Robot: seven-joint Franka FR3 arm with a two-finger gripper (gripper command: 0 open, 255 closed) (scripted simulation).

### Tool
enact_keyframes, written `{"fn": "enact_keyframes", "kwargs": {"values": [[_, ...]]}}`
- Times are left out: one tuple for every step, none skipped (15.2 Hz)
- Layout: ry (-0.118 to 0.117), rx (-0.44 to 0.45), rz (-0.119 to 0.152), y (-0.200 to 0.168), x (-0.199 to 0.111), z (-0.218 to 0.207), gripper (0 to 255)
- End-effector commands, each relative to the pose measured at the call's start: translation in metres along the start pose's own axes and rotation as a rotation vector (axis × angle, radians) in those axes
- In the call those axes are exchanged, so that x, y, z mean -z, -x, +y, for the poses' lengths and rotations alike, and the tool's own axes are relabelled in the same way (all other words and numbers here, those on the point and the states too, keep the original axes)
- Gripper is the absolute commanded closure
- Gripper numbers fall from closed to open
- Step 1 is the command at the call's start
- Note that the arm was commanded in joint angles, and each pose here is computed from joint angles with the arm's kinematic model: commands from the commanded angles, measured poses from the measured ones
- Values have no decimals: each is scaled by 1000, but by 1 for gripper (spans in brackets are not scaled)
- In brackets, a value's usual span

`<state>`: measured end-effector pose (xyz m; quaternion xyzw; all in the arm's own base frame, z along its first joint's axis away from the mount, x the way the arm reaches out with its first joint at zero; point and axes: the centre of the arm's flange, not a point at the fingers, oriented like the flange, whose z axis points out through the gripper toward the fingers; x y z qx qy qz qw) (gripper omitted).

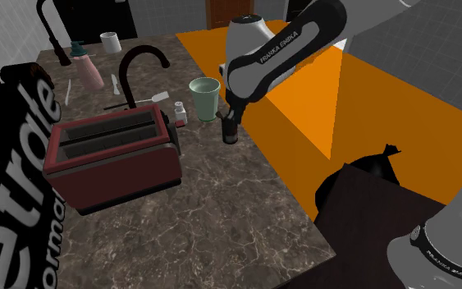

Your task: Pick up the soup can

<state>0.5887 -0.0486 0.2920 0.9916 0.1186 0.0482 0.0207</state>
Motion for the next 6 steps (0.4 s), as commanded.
{"fn": "enact_keyframes", "kwargs": {"values": [[0,0,0,-2,10,1,255],[0,0,0,-2,16,1,255],[0,0,0,-3,21,2,255],[0,0,0,-3,26,2,255],[0,0,0,-3,27,2,255],[0,0,0,-3,27,2,255]]}}
